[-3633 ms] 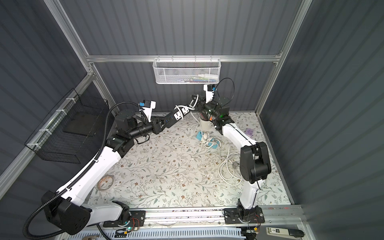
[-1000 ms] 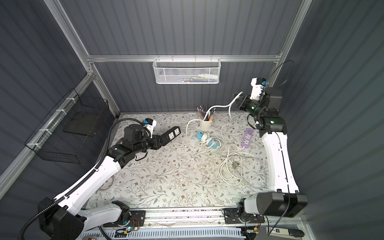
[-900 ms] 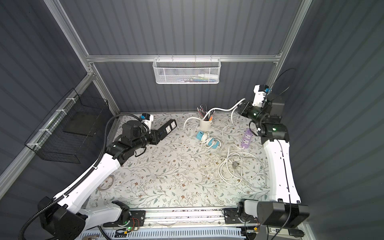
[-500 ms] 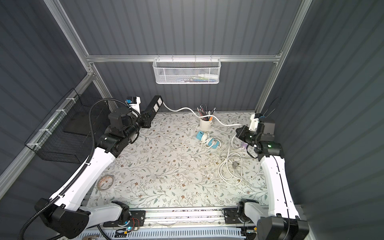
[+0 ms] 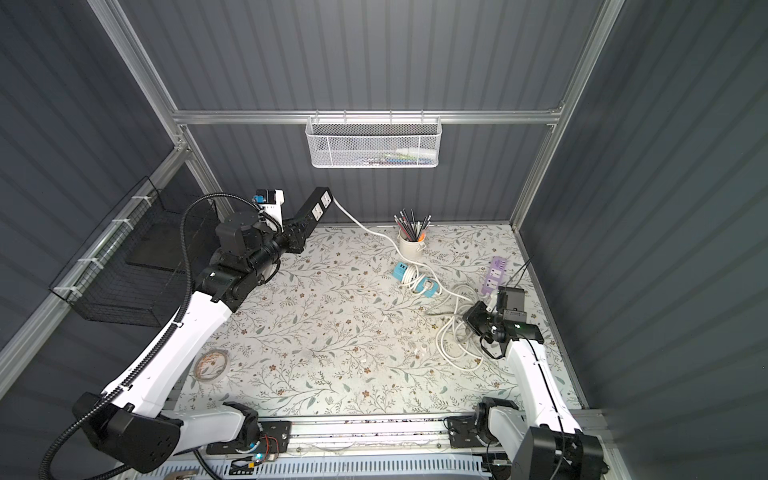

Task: Unwrap the cord wrapped around the power strip
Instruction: Unwrap the power cord from the power strip.

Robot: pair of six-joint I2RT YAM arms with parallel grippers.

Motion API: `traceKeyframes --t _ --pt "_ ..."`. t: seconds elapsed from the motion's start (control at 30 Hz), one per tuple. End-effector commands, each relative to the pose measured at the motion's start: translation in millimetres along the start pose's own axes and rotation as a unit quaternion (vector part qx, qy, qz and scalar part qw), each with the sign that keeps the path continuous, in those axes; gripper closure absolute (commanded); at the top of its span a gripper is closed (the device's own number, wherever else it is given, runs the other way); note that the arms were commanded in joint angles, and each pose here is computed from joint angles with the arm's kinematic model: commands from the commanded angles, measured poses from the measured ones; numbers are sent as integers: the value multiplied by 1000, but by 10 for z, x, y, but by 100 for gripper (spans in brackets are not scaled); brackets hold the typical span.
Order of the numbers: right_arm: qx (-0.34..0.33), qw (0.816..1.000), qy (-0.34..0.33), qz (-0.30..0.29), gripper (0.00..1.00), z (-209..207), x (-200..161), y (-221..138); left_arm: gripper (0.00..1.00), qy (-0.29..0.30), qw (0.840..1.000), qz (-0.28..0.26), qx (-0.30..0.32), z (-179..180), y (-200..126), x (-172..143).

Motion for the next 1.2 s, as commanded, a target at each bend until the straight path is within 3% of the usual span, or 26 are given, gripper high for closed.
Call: traceKeyframes --t 0.0,0.53,0.67,0.83,0.97,1.17 --pt "-20 999 26 -41 100 -74 105 112 100 -14 997 -66 -32 -50 -59 267" --pt "-99 991 65 -60 100 -386 17 659 100 -41 985 -70 -156 -234 -135 214" --pt "-104 991 58 -63 100 -367 11 770 100 -54 977 -57 -200 -291 -82 173" --pt "-91 993 35 -68 99 -275 1 763 100 -62 975 -46 -208 -289 -43 102" --pt "-71 994 -2 -83 73 -114 12 593 100 -60 974 -38 -214 -297 -27 78" --pt "-50 991 -42 -114 49 91 49 173 100 -63 973 -25 -220 -302 33 59"
Point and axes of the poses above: each gripper's point midway between its finger pads, its own y axis out along the fingers, its own z axis along the line the jaws close on, x = y × z, the point moved 9 cm from there along -y, back along the fingers, and after that the axes turned 1 degree about y, right-handed, at the moved point
